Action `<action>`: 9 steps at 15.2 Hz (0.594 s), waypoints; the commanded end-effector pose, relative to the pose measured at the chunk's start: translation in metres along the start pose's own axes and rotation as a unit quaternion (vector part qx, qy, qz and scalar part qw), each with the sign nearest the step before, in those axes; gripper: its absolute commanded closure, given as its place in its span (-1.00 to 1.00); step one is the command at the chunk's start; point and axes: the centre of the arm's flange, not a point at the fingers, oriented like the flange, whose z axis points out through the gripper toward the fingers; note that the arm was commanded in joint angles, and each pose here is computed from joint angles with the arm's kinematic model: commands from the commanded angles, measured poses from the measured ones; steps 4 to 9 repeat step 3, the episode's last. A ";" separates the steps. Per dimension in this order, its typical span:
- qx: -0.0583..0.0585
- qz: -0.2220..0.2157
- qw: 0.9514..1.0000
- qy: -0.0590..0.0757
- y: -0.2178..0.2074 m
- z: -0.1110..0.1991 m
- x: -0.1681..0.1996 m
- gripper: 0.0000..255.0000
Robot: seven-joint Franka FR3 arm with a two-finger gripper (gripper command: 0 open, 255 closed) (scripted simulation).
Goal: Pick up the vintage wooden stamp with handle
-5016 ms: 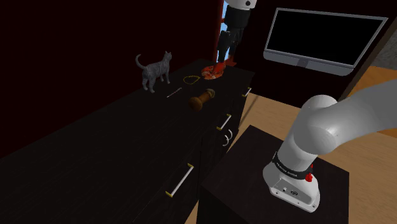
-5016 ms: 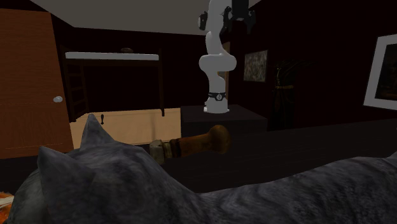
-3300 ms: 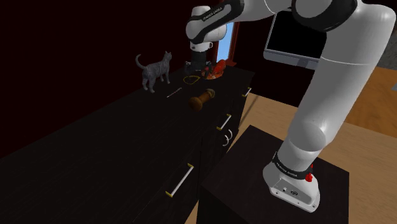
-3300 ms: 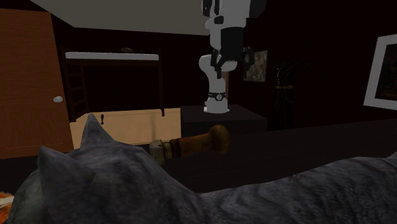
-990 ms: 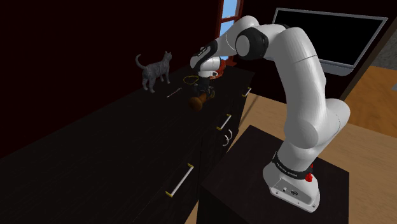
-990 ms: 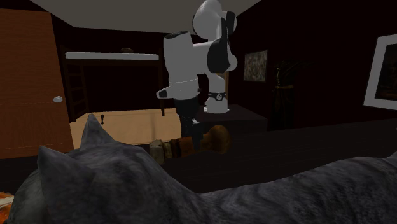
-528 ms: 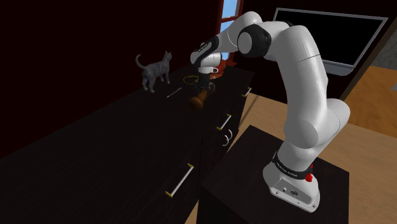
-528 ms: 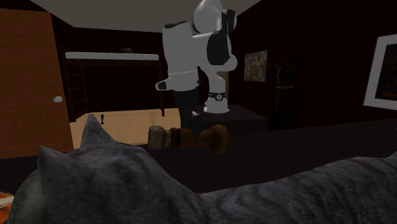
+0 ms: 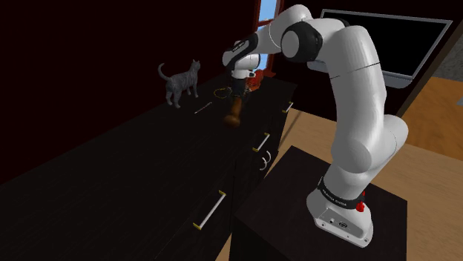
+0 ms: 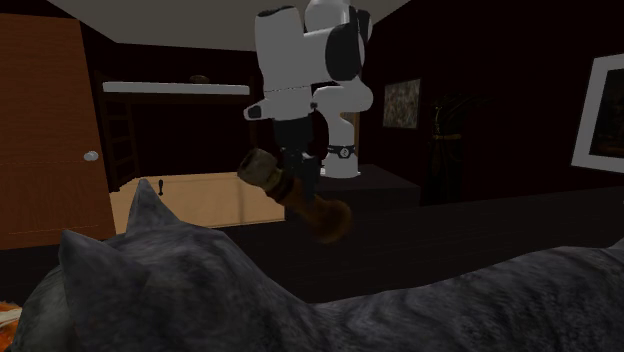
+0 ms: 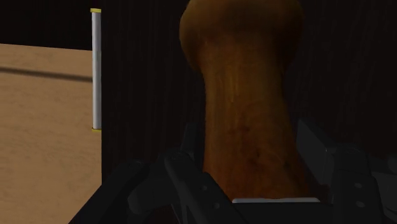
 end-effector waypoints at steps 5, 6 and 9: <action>0.000 0.000 1.000 0.000 0.001 -0.012 -0.001 1.00; 0.000 0.000 1.000 0.000 0.001 -0.012 -0.001 1.00; 0.000 0.000 1.000 0.000 0.001 -0.012 -0.001 1.00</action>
